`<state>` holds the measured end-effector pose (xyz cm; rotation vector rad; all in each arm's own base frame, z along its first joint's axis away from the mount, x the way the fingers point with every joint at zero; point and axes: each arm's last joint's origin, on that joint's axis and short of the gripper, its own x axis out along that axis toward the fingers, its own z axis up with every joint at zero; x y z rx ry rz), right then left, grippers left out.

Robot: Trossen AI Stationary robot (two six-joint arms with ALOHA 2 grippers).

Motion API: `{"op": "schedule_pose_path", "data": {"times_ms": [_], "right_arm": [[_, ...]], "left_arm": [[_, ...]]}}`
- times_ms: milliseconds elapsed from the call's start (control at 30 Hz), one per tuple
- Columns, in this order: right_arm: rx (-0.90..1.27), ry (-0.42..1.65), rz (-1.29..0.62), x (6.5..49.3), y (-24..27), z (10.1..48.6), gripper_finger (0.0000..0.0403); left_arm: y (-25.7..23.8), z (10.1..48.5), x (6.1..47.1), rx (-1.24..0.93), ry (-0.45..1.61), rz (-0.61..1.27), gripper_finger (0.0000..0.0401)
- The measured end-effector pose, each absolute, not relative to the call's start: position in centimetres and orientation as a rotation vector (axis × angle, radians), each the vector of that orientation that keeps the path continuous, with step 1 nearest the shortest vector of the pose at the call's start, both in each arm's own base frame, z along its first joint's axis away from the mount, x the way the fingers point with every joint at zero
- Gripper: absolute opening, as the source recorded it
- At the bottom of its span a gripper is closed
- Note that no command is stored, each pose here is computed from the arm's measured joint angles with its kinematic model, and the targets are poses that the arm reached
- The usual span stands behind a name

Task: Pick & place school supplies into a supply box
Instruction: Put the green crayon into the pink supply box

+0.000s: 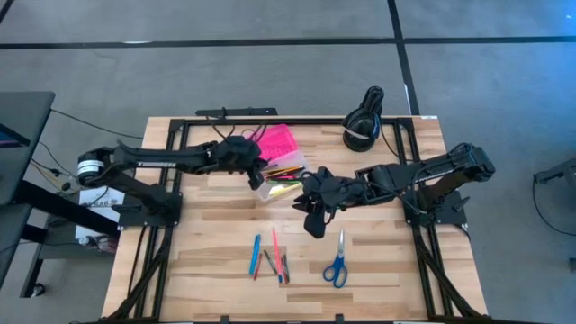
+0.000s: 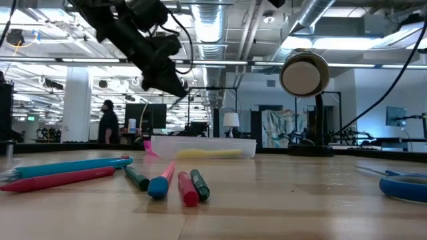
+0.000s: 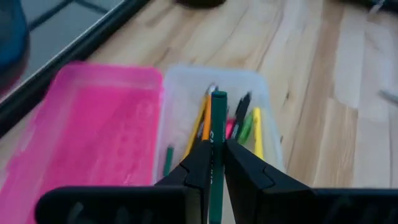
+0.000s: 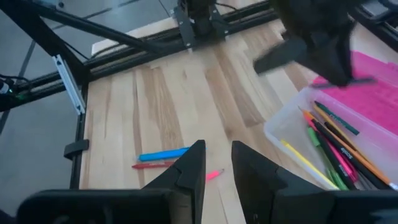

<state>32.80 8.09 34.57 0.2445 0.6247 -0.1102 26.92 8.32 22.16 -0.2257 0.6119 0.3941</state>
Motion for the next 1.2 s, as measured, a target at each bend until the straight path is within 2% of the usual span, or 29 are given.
{"op": "schedule_pose_path", "data": {"times_ms": [267,667,767,1033,1200], "right_arm": [[0.248,0.614,-0.108,32.9,8.1,34.7,0.0071],[0.257,0.652,-0.123,33.0,8.1,34.0,0.0071],[0.256,0.667,-0.127,33.2,8.2,33.6,0.0071],[0.316,0.780,-0.192,34.1,8.4,31.2,0.0071],[0.421,0.924,-0.318,33.7,8.3,29.3,0.0071]], "left_arm": [[8.8,19.3,27.9,-0.257,0.717,0.357,0.0032],[9.8,19.1,27.8,-0.238,0.717,0.350,0.0034],[9.8,19.1,27.8,-0.235,0.718,0.342,0.0053],[9.7,19.1,27.8,-0.269,0.719,0.321,0.0134],[9.3,19.6,27.7,-0.320,0.701,0.234,0.0152]]}}
